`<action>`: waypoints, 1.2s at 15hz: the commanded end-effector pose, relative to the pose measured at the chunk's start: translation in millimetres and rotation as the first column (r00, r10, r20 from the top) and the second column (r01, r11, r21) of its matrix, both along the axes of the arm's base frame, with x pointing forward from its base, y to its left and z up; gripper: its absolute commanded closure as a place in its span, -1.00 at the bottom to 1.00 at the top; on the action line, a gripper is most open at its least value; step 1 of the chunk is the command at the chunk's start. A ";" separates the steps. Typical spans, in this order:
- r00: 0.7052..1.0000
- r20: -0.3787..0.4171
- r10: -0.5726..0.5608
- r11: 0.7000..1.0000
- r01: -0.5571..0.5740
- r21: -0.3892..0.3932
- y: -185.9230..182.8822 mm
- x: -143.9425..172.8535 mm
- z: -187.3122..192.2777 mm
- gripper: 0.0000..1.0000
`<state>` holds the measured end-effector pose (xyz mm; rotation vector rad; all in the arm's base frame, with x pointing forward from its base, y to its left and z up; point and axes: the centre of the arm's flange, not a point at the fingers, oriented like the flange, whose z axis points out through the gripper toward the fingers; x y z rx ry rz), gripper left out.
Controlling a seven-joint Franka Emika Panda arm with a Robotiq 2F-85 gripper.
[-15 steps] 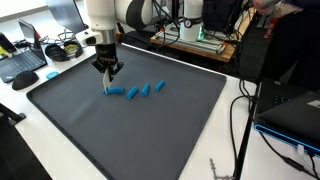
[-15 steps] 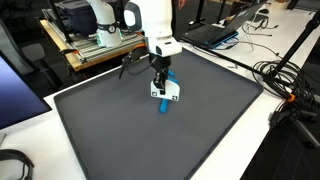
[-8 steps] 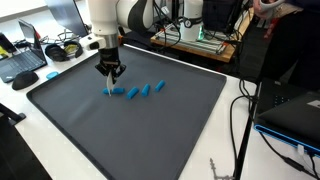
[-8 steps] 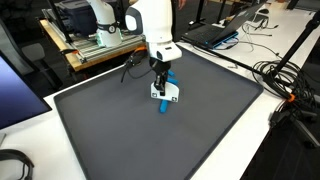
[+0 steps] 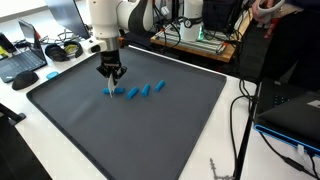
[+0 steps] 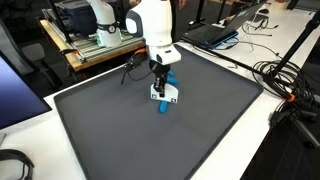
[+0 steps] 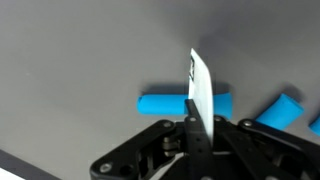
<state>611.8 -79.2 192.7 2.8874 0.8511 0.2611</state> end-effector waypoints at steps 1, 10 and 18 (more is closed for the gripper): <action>1.000 -0.007 0.004 1.000 -0.004 0.011 -4.7 7.4 -13.1 0.98; 1.000 0.009 0.001 1.000 -0.001 0.025 -1.1 14.3 -40.9 0.98; 0.999 0.049 0.009 0.999 -0.010 0.032 6.0 25.8 -19.9 0.98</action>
